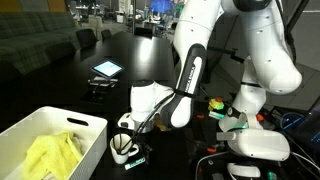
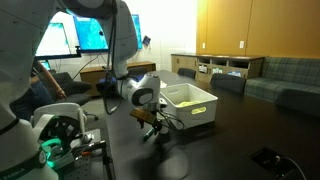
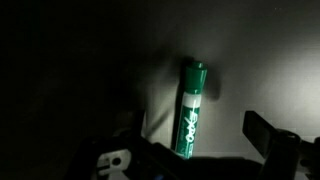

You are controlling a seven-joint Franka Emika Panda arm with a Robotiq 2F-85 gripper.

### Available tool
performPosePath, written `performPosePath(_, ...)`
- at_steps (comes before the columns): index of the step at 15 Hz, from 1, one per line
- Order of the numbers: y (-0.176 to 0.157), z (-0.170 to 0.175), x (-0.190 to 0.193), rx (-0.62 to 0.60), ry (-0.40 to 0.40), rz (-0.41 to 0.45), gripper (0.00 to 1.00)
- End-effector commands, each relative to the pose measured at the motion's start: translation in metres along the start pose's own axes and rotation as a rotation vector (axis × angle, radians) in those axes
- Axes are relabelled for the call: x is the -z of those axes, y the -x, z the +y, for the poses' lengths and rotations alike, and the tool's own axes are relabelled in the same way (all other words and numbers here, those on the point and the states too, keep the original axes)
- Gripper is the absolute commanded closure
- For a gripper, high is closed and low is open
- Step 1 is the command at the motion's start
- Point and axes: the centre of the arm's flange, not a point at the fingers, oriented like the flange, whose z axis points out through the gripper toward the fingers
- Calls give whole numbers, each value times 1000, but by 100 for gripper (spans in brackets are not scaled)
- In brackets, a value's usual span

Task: Place the white towel in the white storage box, put the black masking tape in the white mug, put the yellow towel in the box, place the green marker inside the mug

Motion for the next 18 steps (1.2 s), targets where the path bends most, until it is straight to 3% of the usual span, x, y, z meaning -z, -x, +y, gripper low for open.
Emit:
performPosePath(1,-8,11,-5,11,-59,36,0)
performPosePath(6,-4,11,-1,-17,-33,38,0)
performPosePath(14,14,-30,55,-36,251,19,0)
performPosePath(18,22,-48,68,-143,305,22,0)
